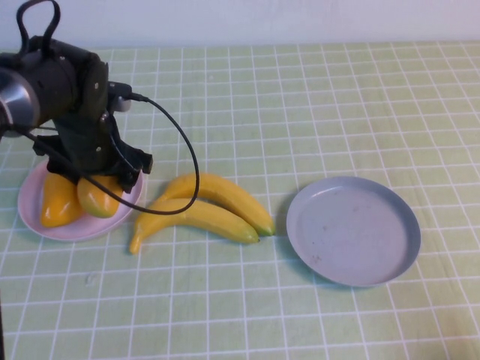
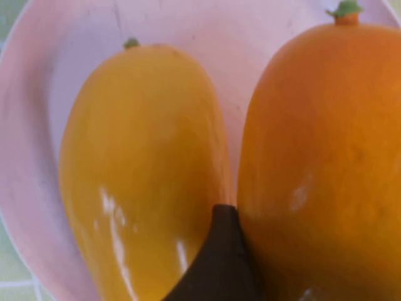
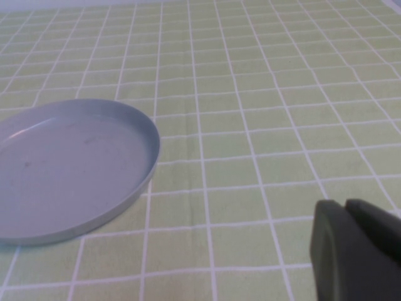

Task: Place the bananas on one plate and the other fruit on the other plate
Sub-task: Put one type of fruit in the left plate, then put another type of fruit in the right plate

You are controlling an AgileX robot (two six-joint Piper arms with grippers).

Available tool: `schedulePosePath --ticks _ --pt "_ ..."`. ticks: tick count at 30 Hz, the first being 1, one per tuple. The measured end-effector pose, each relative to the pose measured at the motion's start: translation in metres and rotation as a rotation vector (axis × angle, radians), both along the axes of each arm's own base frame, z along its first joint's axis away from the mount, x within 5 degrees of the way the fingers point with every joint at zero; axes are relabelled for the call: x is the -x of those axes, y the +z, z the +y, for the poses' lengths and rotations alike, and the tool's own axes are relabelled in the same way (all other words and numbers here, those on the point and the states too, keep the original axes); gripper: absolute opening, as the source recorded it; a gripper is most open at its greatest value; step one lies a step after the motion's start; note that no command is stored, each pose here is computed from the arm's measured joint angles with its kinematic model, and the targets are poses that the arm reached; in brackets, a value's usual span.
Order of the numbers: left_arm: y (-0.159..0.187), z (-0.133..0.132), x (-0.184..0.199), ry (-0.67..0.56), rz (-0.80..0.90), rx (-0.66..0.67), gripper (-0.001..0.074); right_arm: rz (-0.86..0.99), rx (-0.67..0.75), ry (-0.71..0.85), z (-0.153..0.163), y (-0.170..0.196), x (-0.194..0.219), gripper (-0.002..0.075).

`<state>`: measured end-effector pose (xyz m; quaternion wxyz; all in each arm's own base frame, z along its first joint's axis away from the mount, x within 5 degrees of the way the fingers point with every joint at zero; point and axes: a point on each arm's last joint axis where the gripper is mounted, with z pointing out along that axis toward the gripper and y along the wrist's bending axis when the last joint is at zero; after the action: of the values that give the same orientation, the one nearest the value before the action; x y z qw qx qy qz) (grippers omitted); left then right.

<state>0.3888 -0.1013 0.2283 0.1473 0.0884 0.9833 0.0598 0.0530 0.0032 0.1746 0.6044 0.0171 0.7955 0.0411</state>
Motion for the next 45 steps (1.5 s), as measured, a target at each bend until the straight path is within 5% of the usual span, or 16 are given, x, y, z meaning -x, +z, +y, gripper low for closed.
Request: schedulePosePath --ticks 7,13,20,22,26,29,40,45 --pt "-0.008 -0.003 -0.012 -0.038 0.028 -0.030 0.0555 0.000 0.000 0.000 0.000 0.000 0.000 -0.0015" --pt "0.003 -0.004 -0.017 -0.037 0.010 -0.027 0.0666 0.000 0.000 0.000 0.000 0.000 0.000 -0.0016" --pt "0.025 -0.003 -0.017 -0.010 0.043 -0.043 0.0655 0.000 0.000 0.000 0.000 0.000 0.000 -0.0015" --pt "0.034 -0.003 -0.018 -0.003 0.041 -0.043 0.0569 0.000 0.000 0.000 0.000 0.000 0.000 -0.0015" --pt "0.048 -0.003 -0.020 0.000 0.004 -0.032 0.0195 0.000 0.000 0.000 0.000 0.000 0.000 -0.0015" --pt "0.061 -0.002 -0.015 0.000 -0.018 -0.026 0.0056 0.000 0.000 0.000 0.000 0.000 0.000 -0.0015" --pt "0.146 0.009 0.076 -0.045 -0.241 0.065 0.0004 0.000 0.000 0.000 0.000 0.000 0.000 -0.0016" --pt "0.153 0.026 0.132 -0.056 -0.347 0.129 0.0003 0.000 0.000 0.000 0.000 0.000 0.000 -0.0016"
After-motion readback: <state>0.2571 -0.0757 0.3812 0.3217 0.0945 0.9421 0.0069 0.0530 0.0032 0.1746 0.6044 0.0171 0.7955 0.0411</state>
